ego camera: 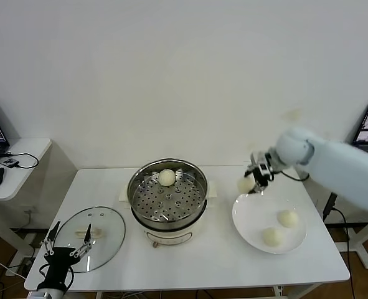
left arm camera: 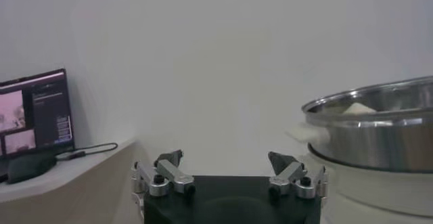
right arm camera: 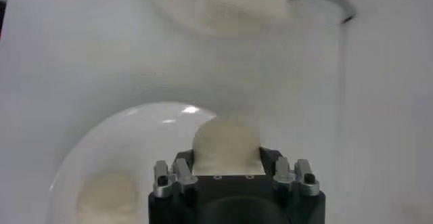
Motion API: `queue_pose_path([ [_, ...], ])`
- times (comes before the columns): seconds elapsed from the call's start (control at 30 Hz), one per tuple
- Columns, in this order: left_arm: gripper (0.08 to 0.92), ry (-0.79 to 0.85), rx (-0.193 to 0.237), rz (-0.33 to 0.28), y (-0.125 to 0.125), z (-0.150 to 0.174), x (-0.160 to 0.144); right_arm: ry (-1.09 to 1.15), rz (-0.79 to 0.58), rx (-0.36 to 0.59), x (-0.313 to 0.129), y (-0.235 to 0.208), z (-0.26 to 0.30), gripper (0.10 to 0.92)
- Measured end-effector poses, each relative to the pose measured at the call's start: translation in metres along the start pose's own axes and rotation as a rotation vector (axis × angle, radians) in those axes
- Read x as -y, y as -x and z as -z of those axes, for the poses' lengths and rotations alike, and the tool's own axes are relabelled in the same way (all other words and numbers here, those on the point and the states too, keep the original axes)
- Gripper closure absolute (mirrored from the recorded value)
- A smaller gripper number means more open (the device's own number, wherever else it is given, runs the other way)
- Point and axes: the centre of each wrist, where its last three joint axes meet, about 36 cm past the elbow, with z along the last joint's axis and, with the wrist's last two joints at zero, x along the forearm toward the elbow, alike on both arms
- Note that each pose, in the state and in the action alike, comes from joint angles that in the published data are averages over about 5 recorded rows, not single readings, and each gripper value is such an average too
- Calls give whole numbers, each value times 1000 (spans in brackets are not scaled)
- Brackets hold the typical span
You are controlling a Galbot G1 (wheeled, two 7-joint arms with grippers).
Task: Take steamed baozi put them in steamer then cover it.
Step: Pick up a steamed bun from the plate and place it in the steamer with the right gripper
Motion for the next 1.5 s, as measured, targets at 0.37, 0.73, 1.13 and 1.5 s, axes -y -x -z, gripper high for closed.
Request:
queue_pose_path([
  [0.37,177,1,3,10,-2,2,-2,5,5,105,29,12,110,394],
  [0.73,177,5,15,20,-3,2,-5,19,59,116,26,78,196,394],
  [1.13,177,2,21,27,-2,0,-4,11,92,129,14,131,254,394],
  [1.5,177,-2,23,28,-1,0,-3,17,101,119,10,150,273,321],
])
